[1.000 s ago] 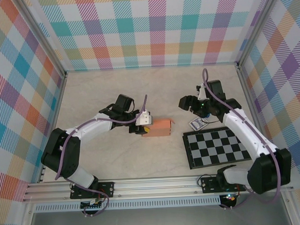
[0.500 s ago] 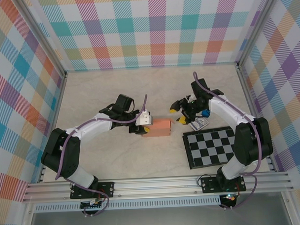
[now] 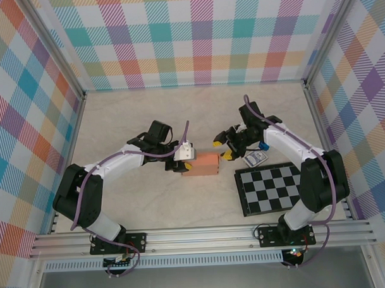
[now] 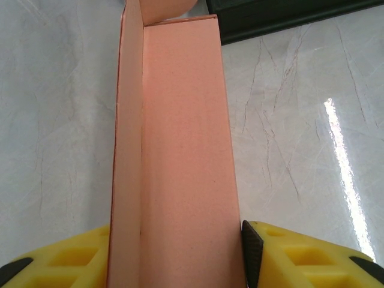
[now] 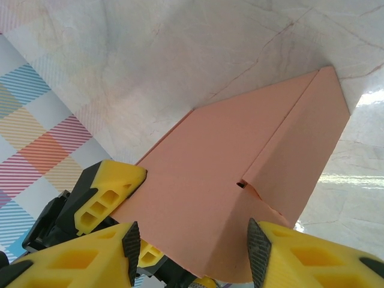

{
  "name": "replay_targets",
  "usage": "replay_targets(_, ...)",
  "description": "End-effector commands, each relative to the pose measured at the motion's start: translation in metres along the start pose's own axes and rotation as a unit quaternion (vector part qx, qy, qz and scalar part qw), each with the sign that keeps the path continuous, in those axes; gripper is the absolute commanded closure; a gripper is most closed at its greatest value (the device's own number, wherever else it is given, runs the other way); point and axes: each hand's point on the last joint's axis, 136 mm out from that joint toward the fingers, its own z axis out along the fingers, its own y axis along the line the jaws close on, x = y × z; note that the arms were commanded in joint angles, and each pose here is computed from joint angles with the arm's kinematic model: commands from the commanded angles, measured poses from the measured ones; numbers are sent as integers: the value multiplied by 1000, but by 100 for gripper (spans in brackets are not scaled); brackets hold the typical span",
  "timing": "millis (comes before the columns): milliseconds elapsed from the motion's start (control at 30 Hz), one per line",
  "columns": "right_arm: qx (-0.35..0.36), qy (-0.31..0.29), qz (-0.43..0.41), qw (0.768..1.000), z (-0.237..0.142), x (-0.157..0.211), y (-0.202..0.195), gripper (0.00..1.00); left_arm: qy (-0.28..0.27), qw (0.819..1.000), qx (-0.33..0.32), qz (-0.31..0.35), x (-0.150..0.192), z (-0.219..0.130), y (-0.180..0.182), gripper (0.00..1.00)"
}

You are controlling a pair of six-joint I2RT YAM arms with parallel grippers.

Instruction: Fold the paper box

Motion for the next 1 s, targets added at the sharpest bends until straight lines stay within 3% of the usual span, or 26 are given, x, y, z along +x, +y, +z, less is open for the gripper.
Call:
replay_targets(0,-5,-2,8,1000,-2,7,3,48,0,1000,20,-9,-2,3,-6,51)
replay_targets(700,-2,1,30,1000,8,9,8,54,2,1000,24,-6,-2,4,-7,51)
replay_targets(967,2,4,32,999,8,16,10,44,5,1000,23,-7,-2,5,-5,51)
